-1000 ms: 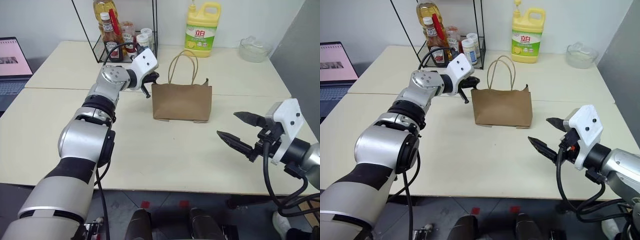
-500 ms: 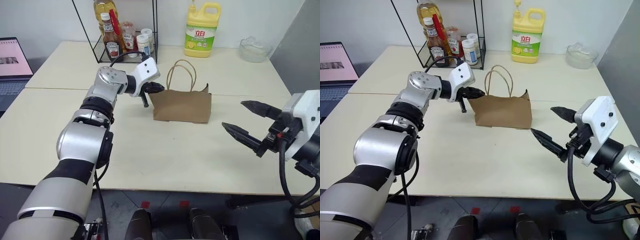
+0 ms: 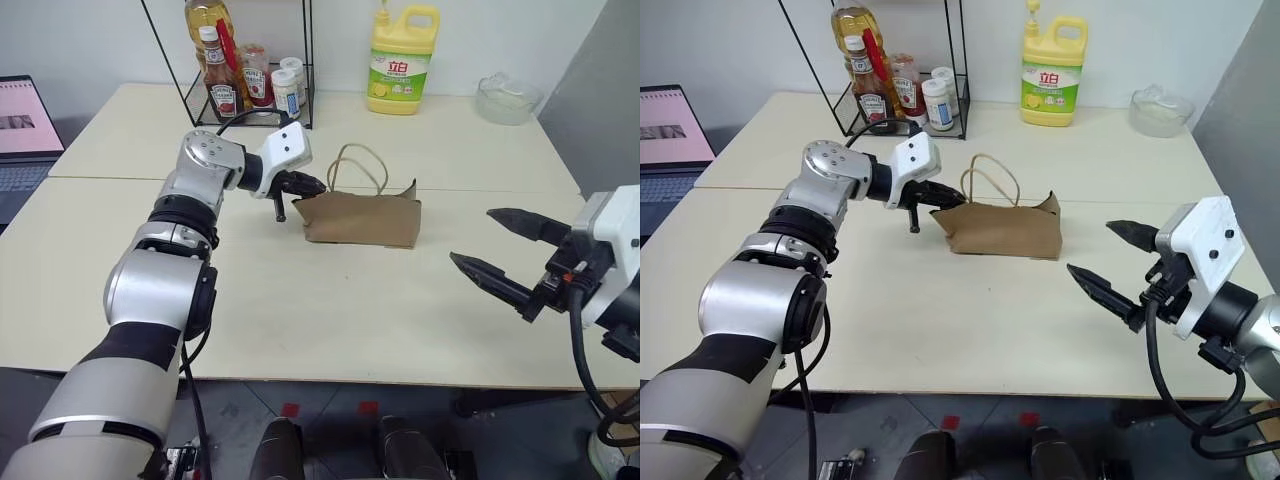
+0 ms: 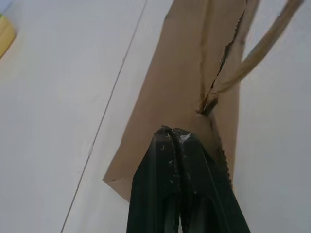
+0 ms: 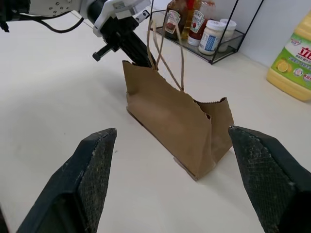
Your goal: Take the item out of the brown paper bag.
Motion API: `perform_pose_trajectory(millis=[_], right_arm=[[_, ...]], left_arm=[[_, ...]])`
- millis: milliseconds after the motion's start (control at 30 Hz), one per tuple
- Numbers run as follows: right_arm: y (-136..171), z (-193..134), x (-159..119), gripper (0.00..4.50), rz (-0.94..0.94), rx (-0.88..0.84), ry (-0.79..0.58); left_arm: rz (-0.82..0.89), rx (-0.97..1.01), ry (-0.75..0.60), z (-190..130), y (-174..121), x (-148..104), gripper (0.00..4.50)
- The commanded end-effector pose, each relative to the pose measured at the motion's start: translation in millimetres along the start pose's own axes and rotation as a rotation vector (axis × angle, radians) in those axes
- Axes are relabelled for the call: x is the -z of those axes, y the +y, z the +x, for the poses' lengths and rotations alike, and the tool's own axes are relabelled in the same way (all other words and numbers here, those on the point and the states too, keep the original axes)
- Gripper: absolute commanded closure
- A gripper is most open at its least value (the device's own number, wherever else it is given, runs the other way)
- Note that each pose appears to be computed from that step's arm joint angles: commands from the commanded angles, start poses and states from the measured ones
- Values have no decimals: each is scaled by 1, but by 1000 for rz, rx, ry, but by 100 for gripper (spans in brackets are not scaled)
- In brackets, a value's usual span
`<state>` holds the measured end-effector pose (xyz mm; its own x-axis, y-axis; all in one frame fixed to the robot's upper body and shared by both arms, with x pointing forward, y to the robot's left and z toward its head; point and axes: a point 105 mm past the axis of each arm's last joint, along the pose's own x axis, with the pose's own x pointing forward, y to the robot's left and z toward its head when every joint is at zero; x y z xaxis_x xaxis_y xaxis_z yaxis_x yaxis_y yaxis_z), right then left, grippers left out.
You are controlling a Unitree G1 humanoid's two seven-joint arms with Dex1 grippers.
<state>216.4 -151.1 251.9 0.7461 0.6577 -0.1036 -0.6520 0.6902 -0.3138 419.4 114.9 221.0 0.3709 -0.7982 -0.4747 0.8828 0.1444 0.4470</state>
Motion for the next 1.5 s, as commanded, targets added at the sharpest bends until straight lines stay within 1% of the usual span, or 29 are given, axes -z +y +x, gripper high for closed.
perform_pose_trajectory(millis=[33,167,300,467,633,700,933,1133,1333,1433,1500], right_arm=[[3,-4,-8,61,-21,-3,-29],[9,-5,-3,61,0,-42,3],[13,-7,2,61,10,-78,36],[14,-7,2,61,7,-91,40],[14,-6,3,61,6,-102,46],[15,-6,4,61,6,-106,47],[19,-7,10,61,13,-115,57],[22,-9,15,61,11,-129,81],[26,-10,20,61,20,-144,98],[29,-10,22,61,28,-156,101],[34,-9,23,61,37,-179,105]], left_arm=[[35,50,-8,-12,-4,-4,445],[31,153,-14,-18,-23,2,445],[22,252,-8,-22,-51,6,445],[-1,333,17,-28,-85,10,445],[-21,378,27,-36,-104,13,445],[-13,388,29,-38,-109,13,445],[17,384,8,-54,-111,5,445],[38,422,67,-73,-121,10,445],[54,417,99,-84,-120,11,445],[74,403,74,-84,-117,7,391],[102,406,39,-81,-117,2,333]])
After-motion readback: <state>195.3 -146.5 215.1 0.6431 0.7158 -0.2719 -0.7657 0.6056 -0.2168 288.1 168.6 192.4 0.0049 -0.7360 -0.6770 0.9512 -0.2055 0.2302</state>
